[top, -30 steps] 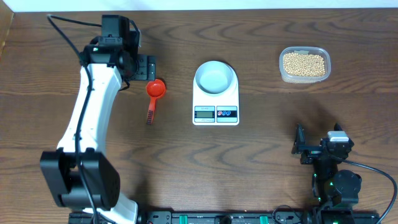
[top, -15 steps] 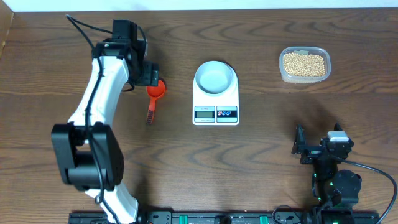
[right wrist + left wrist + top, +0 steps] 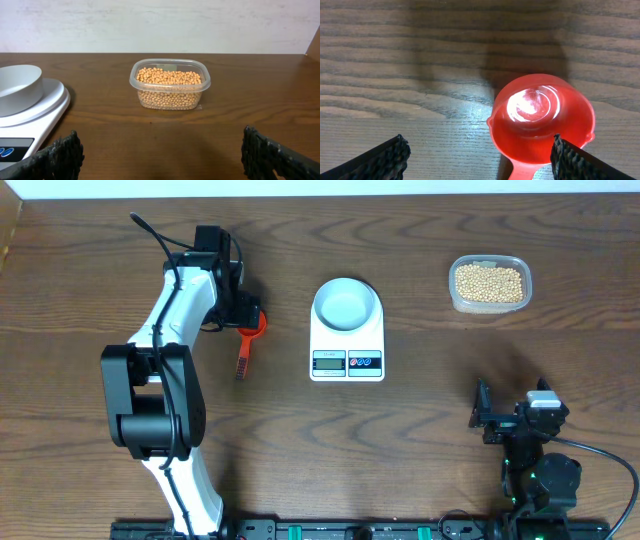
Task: Scoop item into bowl and weigh 50g on scale
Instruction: 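Move the left gripper forward over the red scoop's cup, then lower the left gripper and close it on the red scoop's rim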
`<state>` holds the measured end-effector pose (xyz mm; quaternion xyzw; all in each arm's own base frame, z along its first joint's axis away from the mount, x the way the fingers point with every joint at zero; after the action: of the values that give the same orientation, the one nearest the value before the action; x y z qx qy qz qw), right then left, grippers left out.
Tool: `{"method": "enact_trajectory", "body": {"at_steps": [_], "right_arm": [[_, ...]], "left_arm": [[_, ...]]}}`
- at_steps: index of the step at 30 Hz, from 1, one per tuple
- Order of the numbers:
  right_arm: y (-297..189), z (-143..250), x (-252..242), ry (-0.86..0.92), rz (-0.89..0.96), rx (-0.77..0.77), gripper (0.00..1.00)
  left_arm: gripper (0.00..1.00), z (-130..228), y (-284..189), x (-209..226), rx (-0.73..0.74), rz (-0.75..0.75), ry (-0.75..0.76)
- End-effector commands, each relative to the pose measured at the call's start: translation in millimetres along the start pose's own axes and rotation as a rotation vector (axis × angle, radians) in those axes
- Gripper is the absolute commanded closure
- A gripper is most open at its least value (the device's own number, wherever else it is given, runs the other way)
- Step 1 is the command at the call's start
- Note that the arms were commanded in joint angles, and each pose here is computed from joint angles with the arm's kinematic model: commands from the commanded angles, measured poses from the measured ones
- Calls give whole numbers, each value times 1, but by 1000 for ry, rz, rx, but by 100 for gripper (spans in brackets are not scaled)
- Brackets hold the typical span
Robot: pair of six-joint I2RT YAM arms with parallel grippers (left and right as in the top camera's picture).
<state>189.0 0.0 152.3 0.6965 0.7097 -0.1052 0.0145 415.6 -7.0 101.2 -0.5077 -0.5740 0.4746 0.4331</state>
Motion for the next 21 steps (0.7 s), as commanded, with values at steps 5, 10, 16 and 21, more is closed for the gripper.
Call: {"method": "enact_trajectory", "body": {"at_steps": [5,10,16,21], "right_arm": [[0,1,0,-12,3,7,1],[0,1,0,-12,3,7,1],[0,1,0,-12,3,7,1],[0,1,0,-12,3,7,1]], "left_arm": [[8,1,19,4,44,-23,11],[8,2,27,4,55,-25,11],[8,0,27,3,46,-24,10],[8,4,31,3,59,-25,11]]}}
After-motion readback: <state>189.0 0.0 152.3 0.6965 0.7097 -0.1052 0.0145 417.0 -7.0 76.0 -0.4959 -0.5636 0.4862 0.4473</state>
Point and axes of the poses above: each gripper's point midway between its finger pads, its own y axis out along the fingers, its own x axis along the line the jaws close on, z = x × y, the point moved 6 cm from there along -y, back along the fingers, and after that the axes turned 10 degrees about -y, right-handed, at the moved point
